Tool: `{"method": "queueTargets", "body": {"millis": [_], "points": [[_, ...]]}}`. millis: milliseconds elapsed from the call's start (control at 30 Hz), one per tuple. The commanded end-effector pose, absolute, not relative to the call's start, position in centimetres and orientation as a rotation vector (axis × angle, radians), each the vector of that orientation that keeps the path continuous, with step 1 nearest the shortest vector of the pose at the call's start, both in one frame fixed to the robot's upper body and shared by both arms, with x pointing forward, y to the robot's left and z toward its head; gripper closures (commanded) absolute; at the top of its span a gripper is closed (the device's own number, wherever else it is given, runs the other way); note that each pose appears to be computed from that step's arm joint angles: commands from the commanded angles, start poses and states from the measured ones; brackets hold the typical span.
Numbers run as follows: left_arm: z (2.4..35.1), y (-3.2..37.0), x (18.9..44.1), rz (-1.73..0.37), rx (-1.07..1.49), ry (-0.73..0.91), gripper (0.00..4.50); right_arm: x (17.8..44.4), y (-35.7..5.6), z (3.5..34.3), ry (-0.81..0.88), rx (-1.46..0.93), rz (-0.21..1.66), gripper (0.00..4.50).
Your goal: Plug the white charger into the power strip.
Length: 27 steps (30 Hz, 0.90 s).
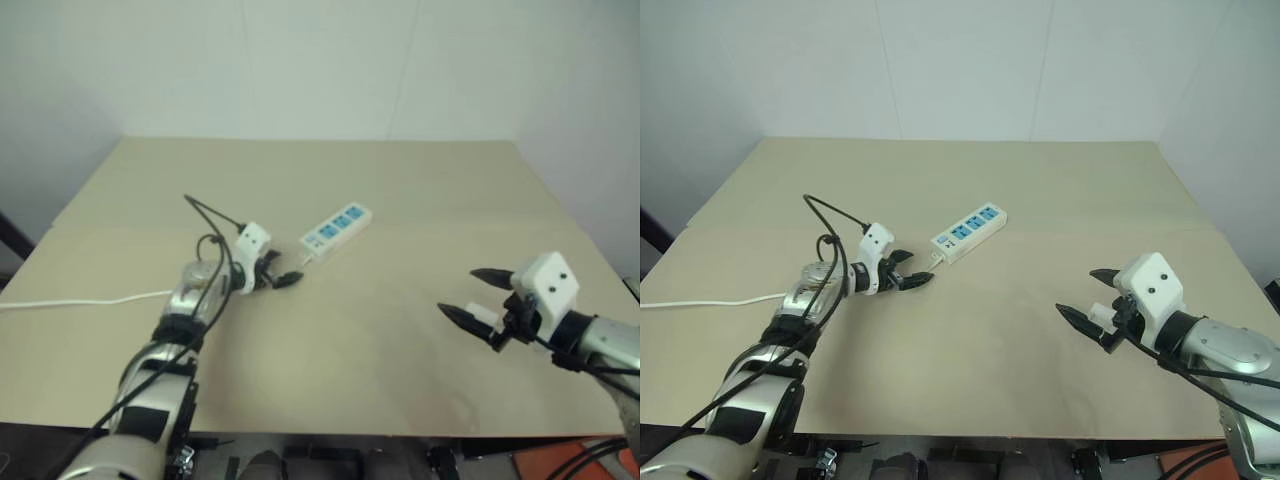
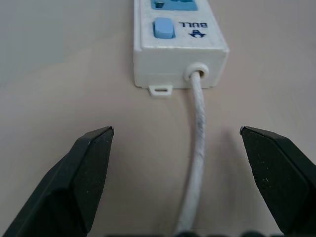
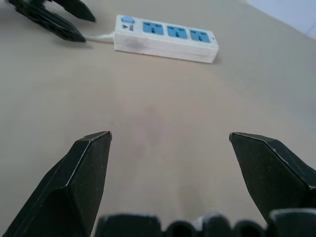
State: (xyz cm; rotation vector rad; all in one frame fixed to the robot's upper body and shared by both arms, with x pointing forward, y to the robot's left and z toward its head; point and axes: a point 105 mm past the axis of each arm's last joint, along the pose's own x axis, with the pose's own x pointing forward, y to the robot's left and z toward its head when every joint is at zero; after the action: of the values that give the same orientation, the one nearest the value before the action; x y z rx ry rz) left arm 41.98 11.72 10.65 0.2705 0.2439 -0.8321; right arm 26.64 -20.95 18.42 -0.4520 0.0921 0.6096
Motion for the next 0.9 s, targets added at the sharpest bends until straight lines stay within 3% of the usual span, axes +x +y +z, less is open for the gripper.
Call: {"method": "queueTargets", "body": {"millis": [33, 100, 333, 567, 733, 900], "points": [[10.7, 10.6, 42.3, -0.854, 0.337, 0.225, 0.02, 26.6, -20.4, 18.9, 0.070, -0.478, 0.596, 0.00], [10.1, 10.1, 42.2, -0.878, 0.343, 0.258, 0.02, 26.7, -20.1, 18.7, 0.077, -0.474, 0.597, 0.00], [9.0, 9.0, 41.9, -0.918, 0.359, 0.322, 2.00, 27.0, -19.2, 17.8, 0.119, -0.511, 0.619, 0.00], [9.3, 9.0, 42.4, -0.876, 0.340, 0.282, 4.34, 27.3, -19.3, 17.6, 0.134, -0.523, 0.612, 0.00], [11.7, 9.8, 41.8, -0.883, 0.256, 0.239, 4.46, 27.2, -19.2, 17.2, 0.145, -0.532, 0.616, 0.00], [12.7, 11.7, 37.5, -0.961, 0.314, 0.239, 4.46, 27.0, -19.0, 16.3, 0.165, -0.521, 0.622, 0.00]]}}
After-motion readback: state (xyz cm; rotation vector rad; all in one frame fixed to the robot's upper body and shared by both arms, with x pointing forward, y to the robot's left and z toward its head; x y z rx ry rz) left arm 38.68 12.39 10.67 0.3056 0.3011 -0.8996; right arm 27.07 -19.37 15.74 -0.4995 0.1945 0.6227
